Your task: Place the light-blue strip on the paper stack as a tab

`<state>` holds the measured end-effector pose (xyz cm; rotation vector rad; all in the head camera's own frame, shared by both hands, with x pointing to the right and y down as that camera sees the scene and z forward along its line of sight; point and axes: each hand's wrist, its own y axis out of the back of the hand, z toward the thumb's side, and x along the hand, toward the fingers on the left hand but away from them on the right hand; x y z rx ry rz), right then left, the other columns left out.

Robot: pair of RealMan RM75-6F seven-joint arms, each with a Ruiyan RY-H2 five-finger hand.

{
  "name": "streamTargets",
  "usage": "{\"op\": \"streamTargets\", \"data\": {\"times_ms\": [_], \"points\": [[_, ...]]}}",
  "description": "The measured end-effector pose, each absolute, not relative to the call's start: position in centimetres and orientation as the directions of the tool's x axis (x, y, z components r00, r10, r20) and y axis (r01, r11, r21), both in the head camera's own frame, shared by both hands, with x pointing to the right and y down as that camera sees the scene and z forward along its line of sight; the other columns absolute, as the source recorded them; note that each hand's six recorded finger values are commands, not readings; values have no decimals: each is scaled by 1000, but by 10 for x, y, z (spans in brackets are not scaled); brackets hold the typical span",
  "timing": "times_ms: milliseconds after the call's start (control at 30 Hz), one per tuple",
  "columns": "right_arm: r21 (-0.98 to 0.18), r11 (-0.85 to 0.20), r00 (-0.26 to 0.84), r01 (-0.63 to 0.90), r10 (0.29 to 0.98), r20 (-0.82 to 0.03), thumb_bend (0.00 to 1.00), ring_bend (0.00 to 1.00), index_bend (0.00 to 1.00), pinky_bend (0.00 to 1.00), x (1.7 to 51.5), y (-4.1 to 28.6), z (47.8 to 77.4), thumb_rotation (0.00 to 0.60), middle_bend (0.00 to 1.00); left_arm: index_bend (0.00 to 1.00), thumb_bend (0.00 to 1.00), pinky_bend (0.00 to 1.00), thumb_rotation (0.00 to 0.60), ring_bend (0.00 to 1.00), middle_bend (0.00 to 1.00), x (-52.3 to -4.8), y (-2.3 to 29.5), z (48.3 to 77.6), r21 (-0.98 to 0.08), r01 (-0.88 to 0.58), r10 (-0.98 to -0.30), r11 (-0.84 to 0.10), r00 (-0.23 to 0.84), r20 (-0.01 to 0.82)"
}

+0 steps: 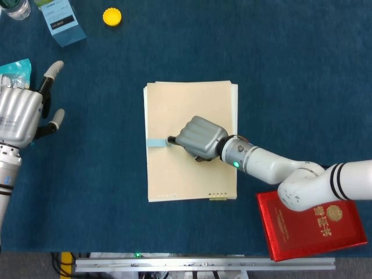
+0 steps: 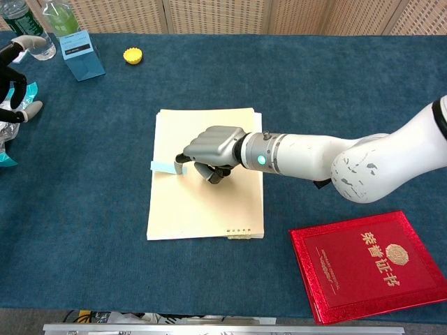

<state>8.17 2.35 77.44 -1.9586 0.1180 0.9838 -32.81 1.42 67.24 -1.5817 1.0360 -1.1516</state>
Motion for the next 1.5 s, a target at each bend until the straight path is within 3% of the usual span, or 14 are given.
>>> {"op": "streamTargets", "data": {"times_ms": [1233,1500], "points": [[-693,-568,662,-444,314,-681,1000,1000,232,1000,85,17,772,600,1000,61,339,809,600,742,738,-333,18,668,-963,-127,-955,-238,212,208],[-747,-559,674,-359,398,-622,1000,1000,231,1000,104,-1,742,600,1000,61,338,809,600,736,722,-334,16,664,-965,-134,-957,-227,215,195]]}}
